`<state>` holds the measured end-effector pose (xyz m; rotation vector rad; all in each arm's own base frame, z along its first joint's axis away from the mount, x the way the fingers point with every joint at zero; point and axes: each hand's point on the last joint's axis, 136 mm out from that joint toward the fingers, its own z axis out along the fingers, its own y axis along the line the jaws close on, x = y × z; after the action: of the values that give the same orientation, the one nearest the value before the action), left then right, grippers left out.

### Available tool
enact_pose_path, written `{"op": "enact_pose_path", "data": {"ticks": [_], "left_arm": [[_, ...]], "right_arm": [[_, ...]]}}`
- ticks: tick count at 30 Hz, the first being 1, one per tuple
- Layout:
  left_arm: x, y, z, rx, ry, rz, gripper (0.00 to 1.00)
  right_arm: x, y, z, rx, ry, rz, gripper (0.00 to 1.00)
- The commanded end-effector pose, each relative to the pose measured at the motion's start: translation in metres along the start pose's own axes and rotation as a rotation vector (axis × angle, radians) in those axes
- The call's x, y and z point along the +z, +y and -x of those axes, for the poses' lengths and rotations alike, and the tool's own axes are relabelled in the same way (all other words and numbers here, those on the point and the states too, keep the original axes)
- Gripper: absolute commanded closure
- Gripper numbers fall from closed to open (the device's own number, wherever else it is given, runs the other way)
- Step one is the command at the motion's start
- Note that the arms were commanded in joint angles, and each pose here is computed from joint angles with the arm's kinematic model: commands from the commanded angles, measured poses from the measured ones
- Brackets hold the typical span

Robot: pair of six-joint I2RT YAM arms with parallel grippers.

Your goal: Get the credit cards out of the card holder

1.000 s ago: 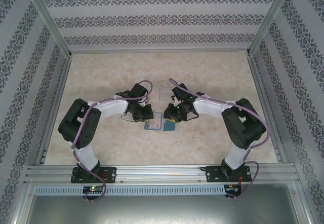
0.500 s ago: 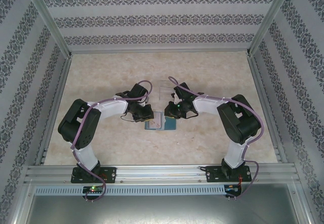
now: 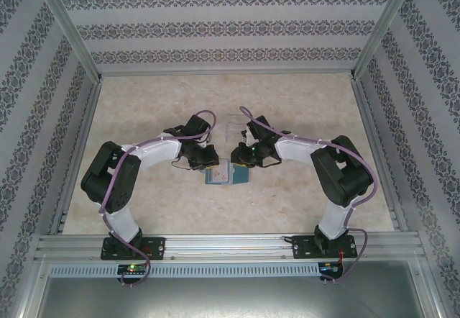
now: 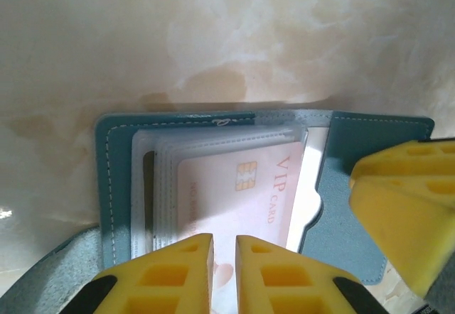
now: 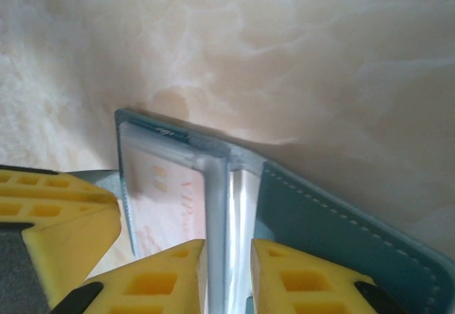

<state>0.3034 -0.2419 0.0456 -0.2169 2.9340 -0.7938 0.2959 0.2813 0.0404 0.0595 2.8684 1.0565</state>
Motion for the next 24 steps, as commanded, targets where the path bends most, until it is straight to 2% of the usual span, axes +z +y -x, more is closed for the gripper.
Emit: {"op": "enact_pose_path", "data": {"ticks": [1,8,24], "left_arm": [[0.001,0.012,-0.003,0.002,0.015,0.054,0.85],[0.009,0.025,-0.010,-0.021,0.025,0.078,0.84],[0.017,0.035,-0.015,-0.021,0.046,0.106,0.84]], "right_arm": [[0.002,0.014,-0.011,0.003,0.040,0.039,0.76],[0.012,0.007,-0.020,0.010,0.063,-0.031,0.72],[0.024,-0.005,-0.026,0.012,0.078,-0.120,0.71]]}}
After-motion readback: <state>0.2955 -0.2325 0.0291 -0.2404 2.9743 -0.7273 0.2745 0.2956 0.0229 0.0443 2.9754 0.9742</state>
